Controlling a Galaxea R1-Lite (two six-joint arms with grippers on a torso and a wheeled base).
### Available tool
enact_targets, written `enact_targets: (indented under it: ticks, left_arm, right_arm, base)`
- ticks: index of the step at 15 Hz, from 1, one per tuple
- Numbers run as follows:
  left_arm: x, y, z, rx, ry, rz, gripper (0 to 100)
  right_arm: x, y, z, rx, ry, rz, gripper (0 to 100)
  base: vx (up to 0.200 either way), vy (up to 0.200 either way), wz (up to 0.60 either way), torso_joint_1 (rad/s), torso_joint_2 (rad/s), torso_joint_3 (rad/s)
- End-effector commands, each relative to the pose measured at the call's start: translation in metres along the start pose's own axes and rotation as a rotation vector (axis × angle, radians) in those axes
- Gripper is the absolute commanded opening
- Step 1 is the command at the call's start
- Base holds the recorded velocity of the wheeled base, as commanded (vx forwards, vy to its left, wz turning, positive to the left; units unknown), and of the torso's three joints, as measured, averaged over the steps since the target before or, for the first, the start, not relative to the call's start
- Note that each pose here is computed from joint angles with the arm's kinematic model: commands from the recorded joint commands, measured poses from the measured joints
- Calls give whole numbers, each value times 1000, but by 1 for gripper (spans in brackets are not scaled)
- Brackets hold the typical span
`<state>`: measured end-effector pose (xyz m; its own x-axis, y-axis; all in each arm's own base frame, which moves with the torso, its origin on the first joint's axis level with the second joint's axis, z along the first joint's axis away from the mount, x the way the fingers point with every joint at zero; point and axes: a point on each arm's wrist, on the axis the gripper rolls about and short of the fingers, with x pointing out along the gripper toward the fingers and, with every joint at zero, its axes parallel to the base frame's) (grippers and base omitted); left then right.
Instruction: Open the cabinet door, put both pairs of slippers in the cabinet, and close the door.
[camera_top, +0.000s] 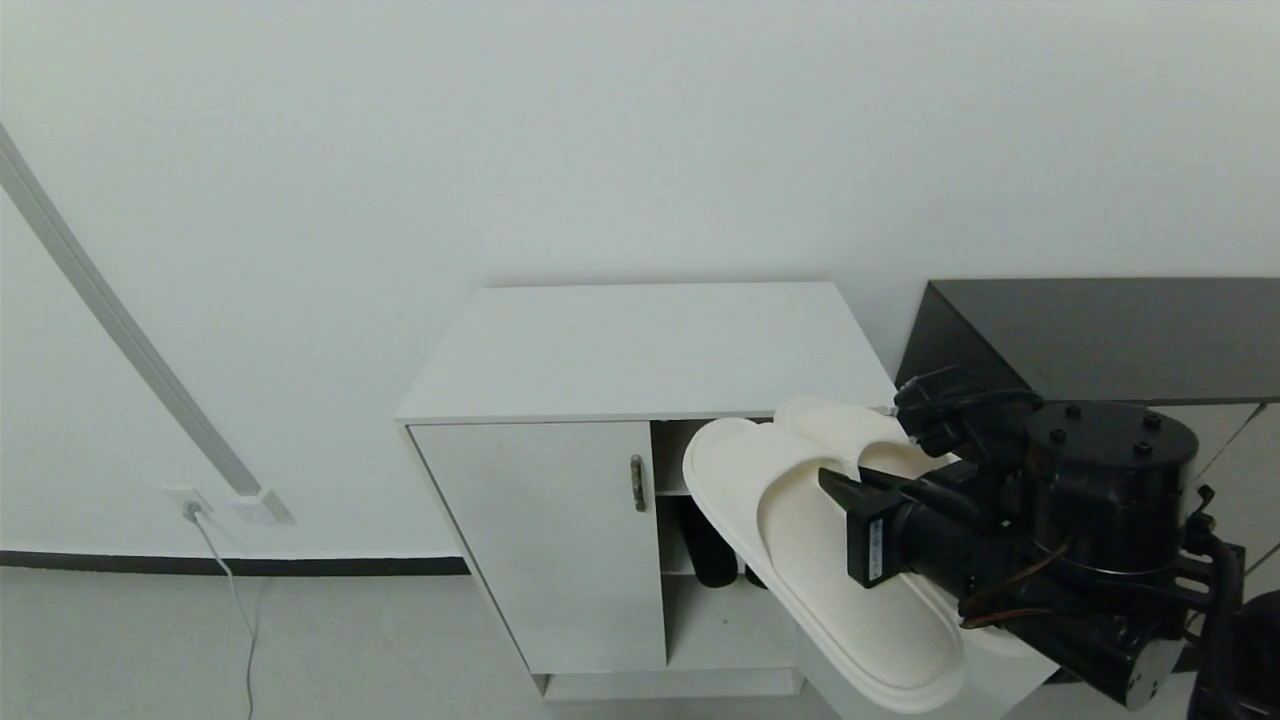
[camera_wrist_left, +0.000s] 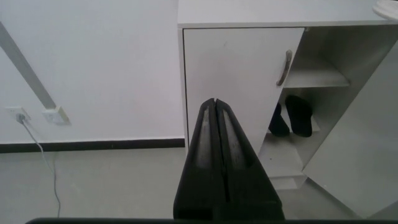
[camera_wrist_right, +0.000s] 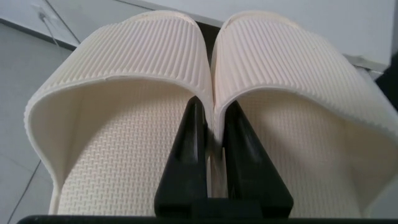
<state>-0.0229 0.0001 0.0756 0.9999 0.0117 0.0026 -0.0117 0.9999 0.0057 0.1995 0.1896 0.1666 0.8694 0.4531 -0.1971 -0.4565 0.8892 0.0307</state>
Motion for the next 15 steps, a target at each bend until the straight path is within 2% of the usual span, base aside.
enact_targets:
  ticks: [1, 5, 15]
  left_arm:
    - [0, 0, 0, 0, 1, 1, 0]
    - [0, 0, 0, 0, 1, 2, 0]
    - [0, 0, 0, 0, 1, 1, 0]
  right_arm:
    - [1, 0, -5, -3, 11, 0, 0]
    - [4, 2, -8, -3, 3, 5, 0]
    - [4, 2, -7, -3, -4, 0, 0]
  base:
    - [0, 0, 0, -159, 364, 207]
    - [0, 0, 0, -179, 411, 233]
    - [0, 0, 0, -216, 538, 318]
